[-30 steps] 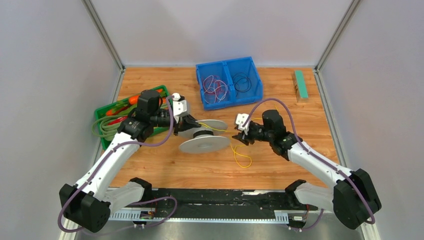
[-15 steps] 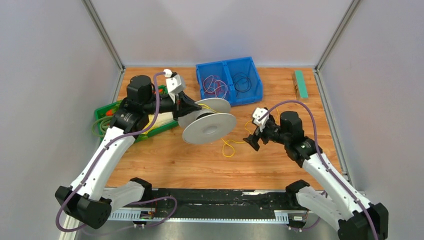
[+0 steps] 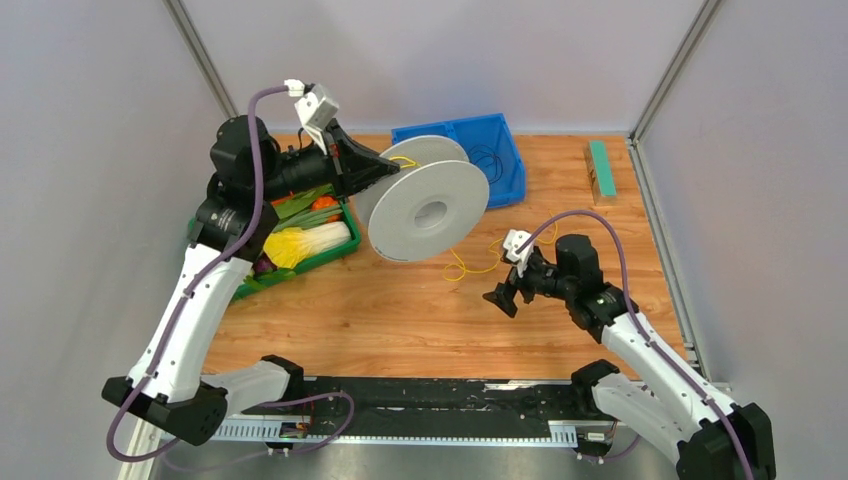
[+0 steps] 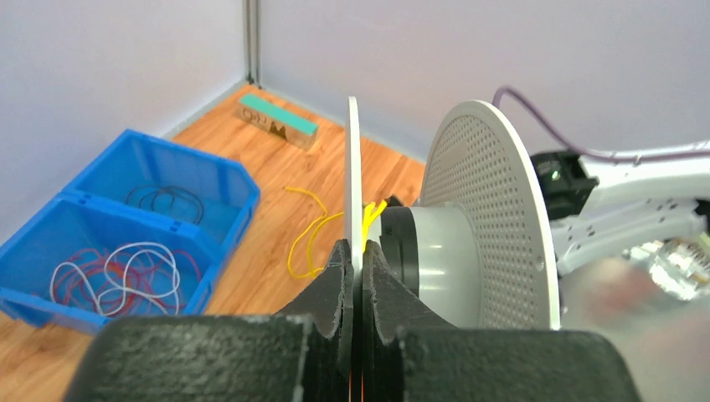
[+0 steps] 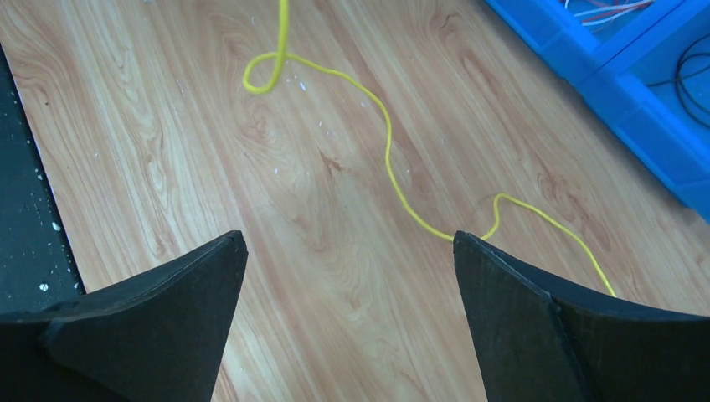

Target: Wrap the cables

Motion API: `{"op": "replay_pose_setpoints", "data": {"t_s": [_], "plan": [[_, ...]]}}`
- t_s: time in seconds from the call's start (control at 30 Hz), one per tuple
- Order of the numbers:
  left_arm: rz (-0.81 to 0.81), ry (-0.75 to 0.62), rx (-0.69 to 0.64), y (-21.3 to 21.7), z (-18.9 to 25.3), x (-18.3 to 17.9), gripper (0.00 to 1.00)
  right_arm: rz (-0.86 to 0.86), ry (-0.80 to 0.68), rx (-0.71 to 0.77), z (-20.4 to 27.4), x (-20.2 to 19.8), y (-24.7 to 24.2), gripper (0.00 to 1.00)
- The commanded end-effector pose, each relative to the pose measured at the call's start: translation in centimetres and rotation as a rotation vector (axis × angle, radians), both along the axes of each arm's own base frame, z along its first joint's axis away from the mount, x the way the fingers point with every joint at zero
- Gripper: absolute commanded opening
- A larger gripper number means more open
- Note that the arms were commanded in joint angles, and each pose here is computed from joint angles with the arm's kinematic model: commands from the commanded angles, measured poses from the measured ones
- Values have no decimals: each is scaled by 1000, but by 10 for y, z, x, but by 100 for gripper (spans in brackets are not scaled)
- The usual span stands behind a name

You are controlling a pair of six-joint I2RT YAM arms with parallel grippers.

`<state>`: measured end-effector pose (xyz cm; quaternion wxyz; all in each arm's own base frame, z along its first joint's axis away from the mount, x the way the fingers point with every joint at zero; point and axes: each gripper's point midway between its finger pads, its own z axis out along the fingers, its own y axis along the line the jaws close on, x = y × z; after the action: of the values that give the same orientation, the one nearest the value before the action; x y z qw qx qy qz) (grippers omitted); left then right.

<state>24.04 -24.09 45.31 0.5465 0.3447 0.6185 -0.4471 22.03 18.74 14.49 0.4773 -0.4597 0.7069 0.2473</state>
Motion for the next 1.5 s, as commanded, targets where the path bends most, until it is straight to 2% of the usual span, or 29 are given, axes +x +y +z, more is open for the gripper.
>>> {"op": "replay_pose_setpoints", "data": {"t_s": [0.0, 0.23, 0.53, 0.73, 0.8, 0.87, 0.97, 1.07, 1.13, 1.2, 1.23, 1.37, 1.47], "plan": [[82, 17, -157, 9, 52, -4, 0, 41, -110, 96, 30, 10, 14, 100], [243, 22, -285, 28, 90, 5, 0, 68, -265, 138, 44, 32, 27, 100], [212, 30, -326, 30, 109, -10, 0, 215, -393, 48, 17, 47, 48, 100], [184, 32, -338, 30, 117, -22, 0, 263, -521, -9, 8, 72, 60, 100], [178, 37, -340, 30, 118, -24, 0, 300, -541, -30, 4, 77, 64, 96], [175, 36, -345, 31, 121, -26, 0, 319, -542, -49, -3, 83, 67, 90], [191, 38, -355, 33, 122, -24, 0, 332, -527, -86, -17, 89, 68, 75], [219, 36, -349, 35, 121, -21, 0, 338, -514, -104, -22, 87, 66, 52], [285, 44, -349, 42, 117, -13, 0, 331, -491, -107, -21, 82, 62, 26], [382, 67, -359, 52, 113, 2, 0, 332, -439, -119, -23, 70, 56, 7], [428, 81, -360, 56, 110, 10, 0, 339, -413, -121, -24, 63, 53, 0], [667, 103, -360, 85, 102, 44, 0, 361, -342, -115, -15, 23, 38, 0], [873, 175, -319, 109, 82, 73, 0, 392, -317, -115, -5, -12, 25, 0]]}}
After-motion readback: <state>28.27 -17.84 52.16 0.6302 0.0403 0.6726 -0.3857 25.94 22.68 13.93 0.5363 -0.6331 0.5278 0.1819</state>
